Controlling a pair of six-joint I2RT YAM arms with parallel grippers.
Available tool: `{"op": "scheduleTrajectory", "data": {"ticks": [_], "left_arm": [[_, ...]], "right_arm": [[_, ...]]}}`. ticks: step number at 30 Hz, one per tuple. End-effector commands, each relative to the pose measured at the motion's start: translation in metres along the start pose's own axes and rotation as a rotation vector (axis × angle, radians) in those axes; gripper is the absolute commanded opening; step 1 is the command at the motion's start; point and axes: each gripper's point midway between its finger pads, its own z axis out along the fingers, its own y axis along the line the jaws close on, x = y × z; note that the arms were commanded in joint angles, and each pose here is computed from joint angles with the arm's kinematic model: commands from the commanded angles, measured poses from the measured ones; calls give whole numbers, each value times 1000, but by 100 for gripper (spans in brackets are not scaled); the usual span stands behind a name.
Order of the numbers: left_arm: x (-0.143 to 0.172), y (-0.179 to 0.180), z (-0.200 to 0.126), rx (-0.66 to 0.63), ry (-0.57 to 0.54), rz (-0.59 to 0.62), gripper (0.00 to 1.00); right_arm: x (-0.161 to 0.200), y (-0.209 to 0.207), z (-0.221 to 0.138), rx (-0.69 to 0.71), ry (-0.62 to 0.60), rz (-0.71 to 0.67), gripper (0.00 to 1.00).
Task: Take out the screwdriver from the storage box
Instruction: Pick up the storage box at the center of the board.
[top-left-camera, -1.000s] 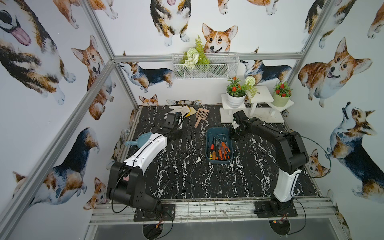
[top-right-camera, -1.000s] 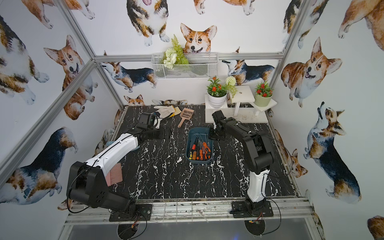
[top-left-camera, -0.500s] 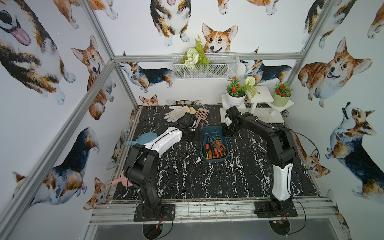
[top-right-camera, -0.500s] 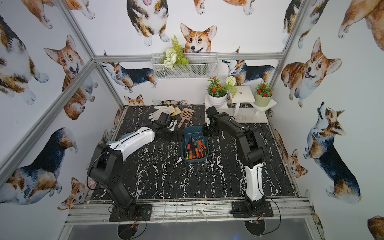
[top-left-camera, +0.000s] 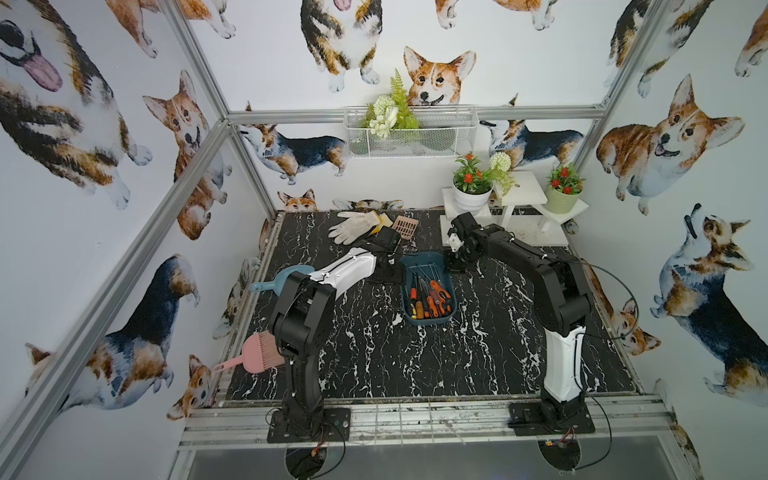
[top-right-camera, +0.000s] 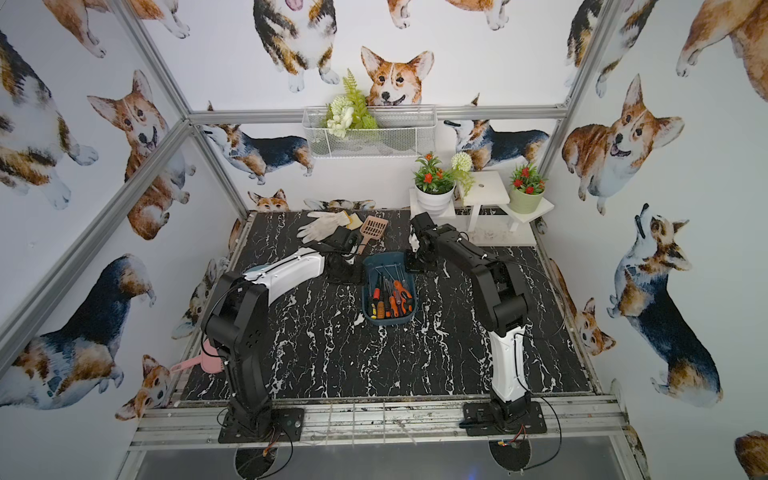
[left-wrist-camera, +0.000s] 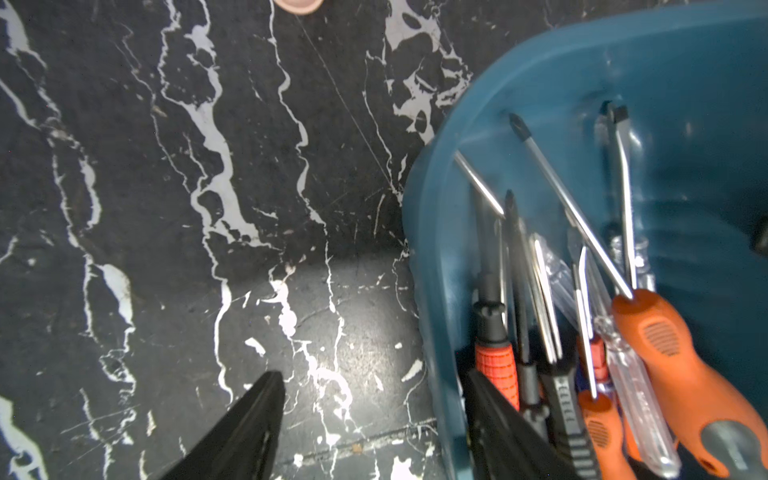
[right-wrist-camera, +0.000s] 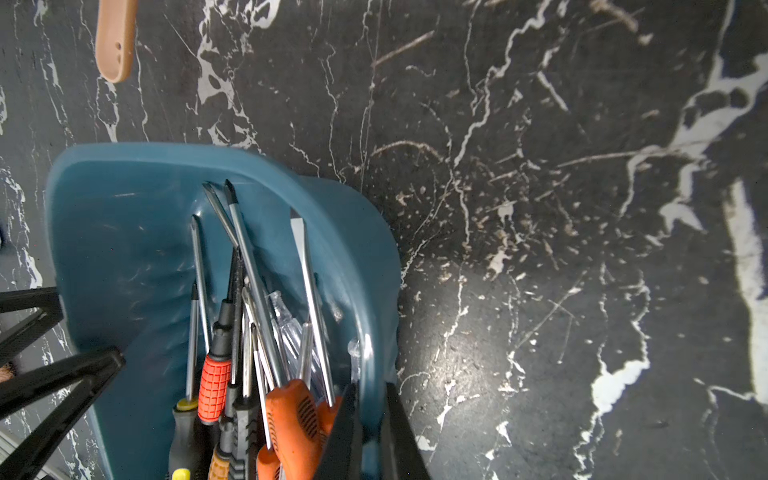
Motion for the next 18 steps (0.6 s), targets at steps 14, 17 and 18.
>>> {"op": "scheduleTrajectory", "data": {"ticks": [14, 17, 18], "left_arm": [[13, -6, 15, 38, 47, -41, 34], [14, -7, 18, 42, 54, -40, 27], [15, -6, 19, 38, 57, -41, 22]], "right_arm": [[4, 20, -11, -83, 1, 4, 30], [2, 23, -14, -91, -5, -2, 37], [3, 23, -14, -91, -5, -2, 39]]}}
